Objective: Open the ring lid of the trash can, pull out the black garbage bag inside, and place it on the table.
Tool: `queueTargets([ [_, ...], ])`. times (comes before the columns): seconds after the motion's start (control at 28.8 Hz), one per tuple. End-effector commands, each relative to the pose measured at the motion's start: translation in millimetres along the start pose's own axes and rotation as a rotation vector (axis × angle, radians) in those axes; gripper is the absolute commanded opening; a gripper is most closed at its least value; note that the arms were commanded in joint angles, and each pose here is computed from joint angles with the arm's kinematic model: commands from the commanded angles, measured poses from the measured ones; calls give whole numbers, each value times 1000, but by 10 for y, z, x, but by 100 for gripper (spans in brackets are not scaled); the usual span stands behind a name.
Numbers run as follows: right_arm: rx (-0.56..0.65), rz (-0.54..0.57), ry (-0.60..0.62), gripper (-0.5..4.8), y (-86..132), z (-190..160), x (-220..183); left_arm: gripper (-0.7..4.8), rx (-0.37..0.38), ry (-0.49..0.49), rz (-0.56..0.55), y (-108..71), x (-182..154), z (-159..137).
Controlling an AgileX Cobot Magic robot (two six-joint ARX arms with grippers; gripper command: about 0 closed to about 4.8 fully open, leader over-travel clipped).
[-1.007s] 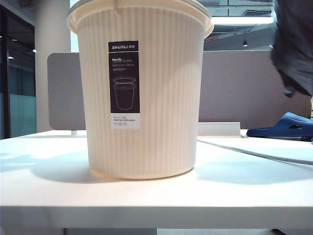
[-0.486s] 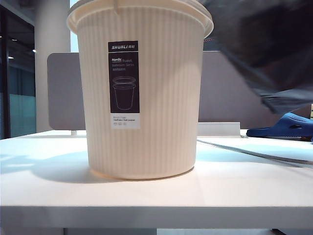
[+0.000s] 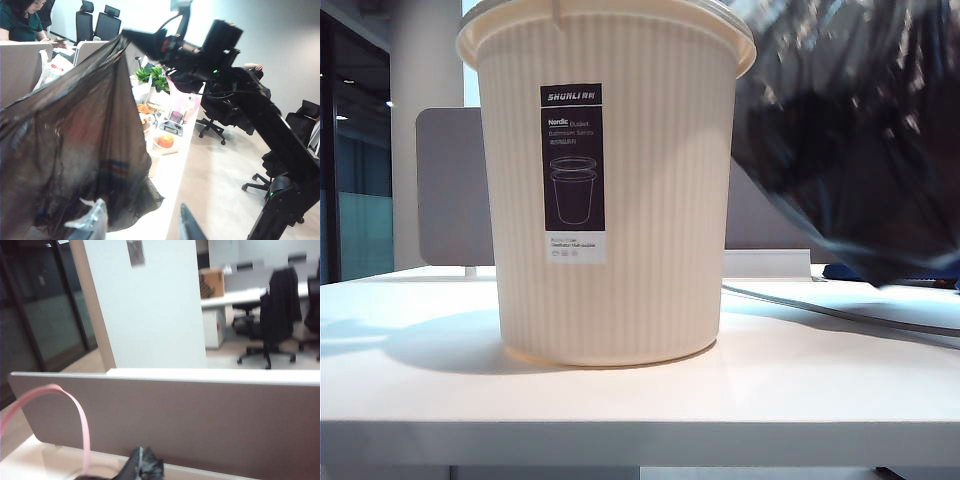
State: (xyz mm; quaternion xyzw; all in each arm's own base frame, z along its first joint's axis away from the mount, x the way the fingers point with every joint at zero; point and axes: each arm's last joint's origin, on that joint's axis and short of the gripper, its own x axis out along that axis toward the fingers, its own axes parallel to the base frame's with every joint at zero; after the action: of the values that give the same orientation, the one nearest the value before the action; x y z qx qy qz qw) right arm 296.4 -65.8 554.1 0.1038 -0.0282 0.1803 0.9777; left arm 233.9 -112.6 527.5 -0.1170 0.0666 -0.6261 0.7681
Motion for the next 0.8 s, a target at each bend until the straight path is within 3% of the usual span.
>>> queueTargets([
  [0.03, -18, 3, 2, -1, -8, -53, 28, 183, 20, -6, -5, -52, -23, 14],
  [0.8, 36, 17, 228, -1, -166, -800, 355, 183, 7, 16, 3, -46, -25, -21],
])
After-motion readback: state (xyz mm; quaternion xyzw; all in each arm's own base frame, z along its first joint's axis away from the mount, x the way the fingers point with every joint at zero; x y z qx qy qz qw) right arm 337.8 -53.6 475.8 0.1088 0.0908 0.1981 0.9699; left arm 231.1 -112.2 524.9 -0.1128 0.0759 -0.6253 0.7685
